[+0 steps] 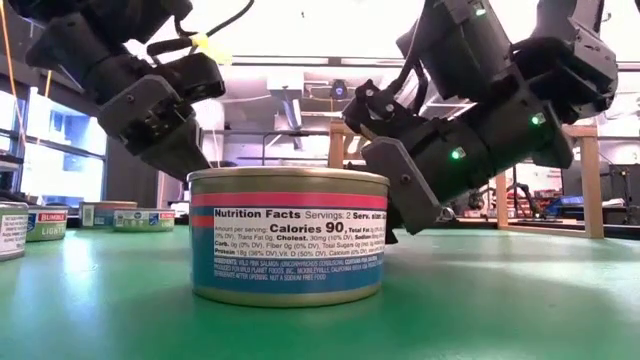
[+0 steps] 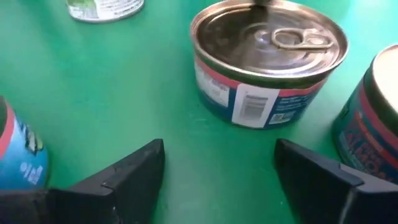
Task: Stack canned seafood by type on shelf
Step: Put the blue pink tuna can on the shelf
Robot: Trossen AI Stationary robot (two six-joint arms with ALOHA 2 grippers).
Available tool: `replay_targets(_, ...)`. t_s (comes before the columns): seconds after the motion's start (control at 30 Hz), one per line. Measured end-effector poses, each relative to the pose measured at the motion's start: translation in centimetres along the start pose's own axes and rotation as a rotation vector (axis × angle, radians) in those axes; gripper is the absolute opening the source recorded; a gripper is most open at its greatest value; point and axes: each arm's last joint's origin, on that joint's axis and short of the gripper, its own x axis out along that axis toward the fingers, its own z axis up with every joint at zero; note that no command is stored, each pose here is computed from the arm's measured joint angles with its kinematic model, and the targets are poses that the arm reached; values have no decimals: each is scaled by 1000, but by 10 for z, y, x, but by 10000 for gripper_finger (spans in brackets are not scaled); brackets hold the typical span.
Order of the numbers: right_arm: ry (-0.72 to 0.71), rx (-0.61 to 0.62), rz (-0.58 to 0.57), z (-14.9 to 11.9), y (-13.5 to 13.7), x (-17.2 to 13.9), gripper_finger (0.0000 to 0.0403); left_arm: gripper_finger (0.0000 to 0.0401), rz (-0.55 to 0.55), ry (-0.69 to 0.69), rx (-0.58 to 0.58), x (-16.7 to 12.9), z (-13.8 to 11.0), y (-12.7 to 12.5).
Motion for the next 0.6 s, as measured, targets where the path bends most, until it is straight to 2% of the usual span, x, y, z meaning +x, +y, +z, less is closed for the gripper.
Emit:
replay_targets(0.17, -39, 21, 4, 6, -5, 2, 306, 0, -13, -33, -7, 8, 0, -4)
replay_targets(0.43, -40, 35, 0, 9, -16, 7, 386, 0, -87, -87, -14, 26, -1, -13)
replay_targets(0.6, -51, 38, -11, 11, -23, 9, 396, 0, -157, -116, -20, 42, -4, -21)
